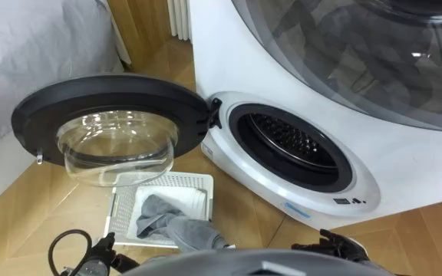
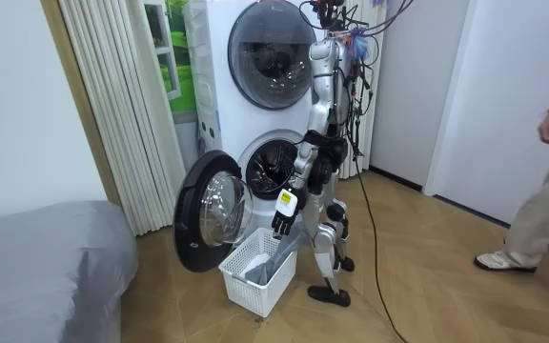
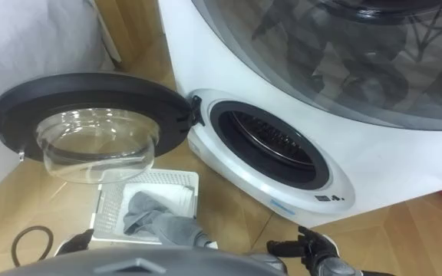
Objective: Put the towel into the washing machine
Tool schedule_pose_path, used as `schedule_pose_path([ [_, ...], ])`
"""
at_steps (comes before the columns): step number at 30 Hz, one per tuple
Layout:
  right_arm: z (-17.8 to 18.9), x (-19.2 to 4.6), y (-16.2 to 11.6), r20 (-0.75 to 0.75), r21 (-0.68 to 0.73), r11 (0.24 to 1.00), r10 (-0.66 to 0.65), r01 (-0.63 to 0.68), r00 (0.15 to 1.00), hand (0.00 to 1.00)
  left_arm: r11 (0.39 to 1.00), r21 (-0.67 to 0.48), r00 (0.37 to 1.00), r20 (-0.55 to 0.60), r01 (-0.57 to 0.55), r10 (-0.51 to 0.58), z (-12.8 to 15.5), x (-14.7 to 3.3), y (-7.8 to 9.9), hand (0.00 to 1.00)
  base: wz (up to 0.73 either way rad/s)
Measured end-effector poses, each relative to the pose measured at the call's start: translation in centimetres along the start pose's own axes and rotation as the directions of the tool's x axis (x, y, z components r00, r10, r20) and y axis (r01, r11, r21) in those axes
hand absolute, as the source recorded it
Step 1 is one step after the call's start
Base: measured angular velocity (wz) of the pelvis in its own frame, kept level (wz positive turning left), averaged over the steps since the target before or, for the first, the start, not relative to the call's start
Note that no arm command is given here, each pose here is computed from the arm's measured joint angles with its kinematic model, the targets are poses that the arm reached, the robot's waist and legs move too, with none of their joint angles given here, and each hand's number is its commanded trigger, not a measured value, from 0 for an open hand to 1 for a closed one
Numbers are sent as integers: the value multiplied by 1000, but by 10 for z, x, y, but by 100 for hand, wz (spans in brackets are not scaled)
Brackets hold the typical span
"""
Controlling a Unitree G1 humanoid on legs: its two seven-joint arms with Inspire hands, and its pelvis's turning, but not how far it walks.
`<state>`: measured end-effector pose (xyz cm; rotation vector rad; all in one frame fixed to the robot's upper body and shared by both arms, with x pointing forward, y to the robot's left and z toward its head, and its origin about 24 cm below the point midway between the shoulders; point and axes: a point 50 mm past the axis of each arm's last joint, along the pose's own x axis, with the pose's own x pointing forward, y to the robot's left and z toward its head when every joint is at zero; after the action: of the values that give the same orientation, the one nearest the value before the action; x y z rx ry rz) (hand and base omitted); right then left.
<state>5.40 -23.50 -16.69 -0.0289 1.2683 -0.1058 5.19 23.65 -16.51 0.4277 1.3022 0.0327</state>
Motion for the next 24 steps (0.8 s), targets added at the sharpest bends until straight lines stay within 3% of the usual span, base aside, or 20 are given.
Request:
schedule_pose_path([
  [17,6,1,3,11,-26,1000,8,-8,1000,0,999,35,999,27,-32,31,6,1,2,0,0],
  [24,26,5,8,30,-93,995,38,-35,999,0,993,108,993,115,-53,40,36,4,6,0,1],
])
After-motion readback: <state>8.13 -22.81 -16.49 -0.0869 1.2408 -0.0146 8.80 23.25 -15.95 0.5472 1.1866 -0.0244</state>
